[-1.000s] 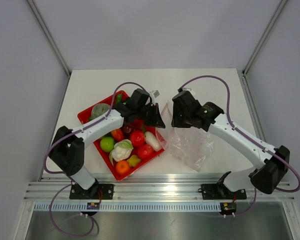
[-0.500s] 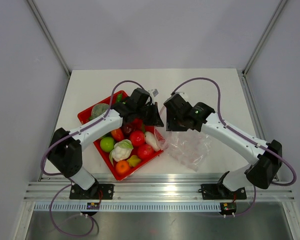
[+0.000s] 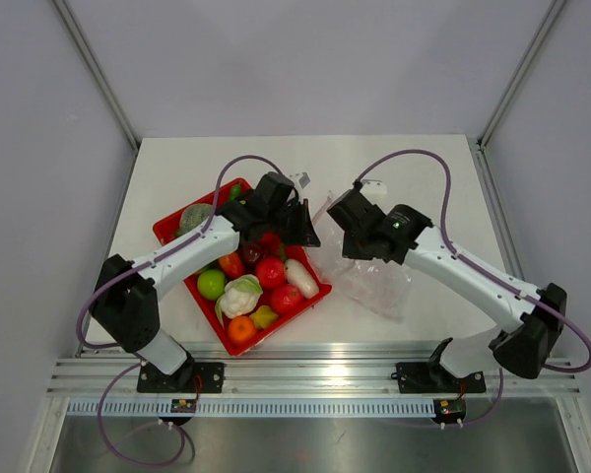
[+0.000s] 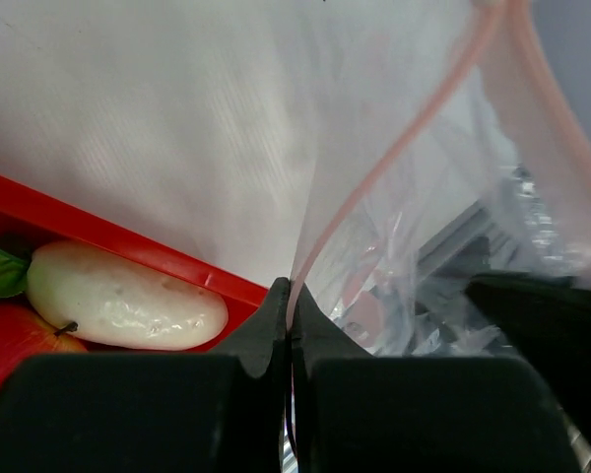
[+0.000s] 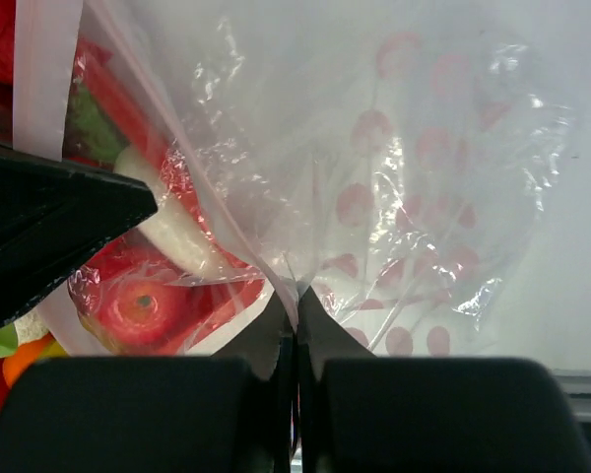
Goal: Place the food in the zip-top bag and seal the zipper
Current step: Open the zipper of the food storage bag at the center of the board.
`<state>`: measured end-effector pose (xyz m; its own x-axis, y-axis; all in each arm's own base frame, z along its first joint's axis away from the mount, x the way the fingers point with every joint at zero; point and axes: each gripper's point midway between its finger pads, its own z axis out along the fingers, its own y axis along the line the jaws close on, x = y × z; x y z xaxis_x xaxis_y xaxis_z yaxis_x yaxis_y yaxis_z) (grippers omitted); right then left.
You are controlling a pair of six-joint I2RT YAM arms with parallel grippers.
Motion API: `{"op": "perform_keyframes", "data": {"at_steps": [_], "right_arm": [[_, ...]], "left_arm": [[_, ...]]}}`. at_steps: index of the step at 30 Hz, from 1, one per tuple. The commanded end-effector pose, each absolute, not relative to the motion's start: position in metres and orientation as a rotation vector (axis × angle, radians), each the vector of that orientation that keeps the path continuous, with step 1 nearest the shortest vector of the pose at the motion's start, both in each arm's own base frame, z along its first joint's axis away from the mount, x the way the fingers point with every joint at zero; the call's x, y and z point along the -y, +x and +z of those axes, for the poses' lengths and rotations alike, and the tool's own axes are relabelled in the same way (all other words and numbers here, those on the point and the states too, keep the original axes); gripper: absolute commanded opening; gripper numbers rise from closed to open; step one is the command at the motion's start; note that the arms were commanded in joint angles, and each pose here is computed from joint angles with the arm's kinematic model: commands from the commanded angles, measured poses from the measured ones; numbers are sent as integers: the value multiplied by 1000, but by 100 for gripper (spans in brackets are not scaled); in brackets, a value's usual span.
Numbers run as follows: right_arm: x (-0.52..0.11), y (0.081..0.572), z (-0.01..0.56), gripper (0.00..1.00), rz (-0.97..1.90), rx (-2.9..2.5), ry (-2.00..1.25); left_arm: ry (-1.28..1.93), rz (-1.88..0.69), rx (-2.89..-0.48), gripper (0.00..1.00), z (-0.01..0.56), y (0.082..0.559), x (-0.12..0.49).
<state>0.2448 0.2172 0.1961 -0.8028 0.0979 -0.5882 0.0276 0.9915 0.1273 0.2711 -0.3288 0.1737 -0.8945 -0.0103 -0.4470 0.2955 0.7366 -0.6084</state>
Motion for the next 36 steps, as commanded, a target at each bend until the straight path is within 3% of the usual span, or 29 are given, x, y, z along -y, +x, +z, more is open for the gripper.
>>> {"op": "perform_keyframes", "data": {"at_steps": [1,6,18,23,26,29,30,36], "right_arm": [[-182,251,255,0,116,-2303,249],[-173,250,269,0,154,-2236,314],[-176,252,233,0,83,-2292,323],[-177,252,229,0,77,-2300,324],[-177,252,229,0,77,-2301,317],[-177,251,230,0,72,-2308,311],[-177,251,231,0,78,-2306,312],[-180,249,234,0,107,-2312,292]], "left_arm": [[248,-981,-2426,0,199,278,330],[261,-1001,-2430,0,197,278,335],[387,-1019,-2417,0,203,289,352],[445,-905,-2391,51,219,294,337],[479,-860,-2399,71,233,289,324],[497,-789,-2403,84,244,279,304],[497,-765,-2419,92,244,274,296],[444,-624,-2409,98,248,247,245]]}}
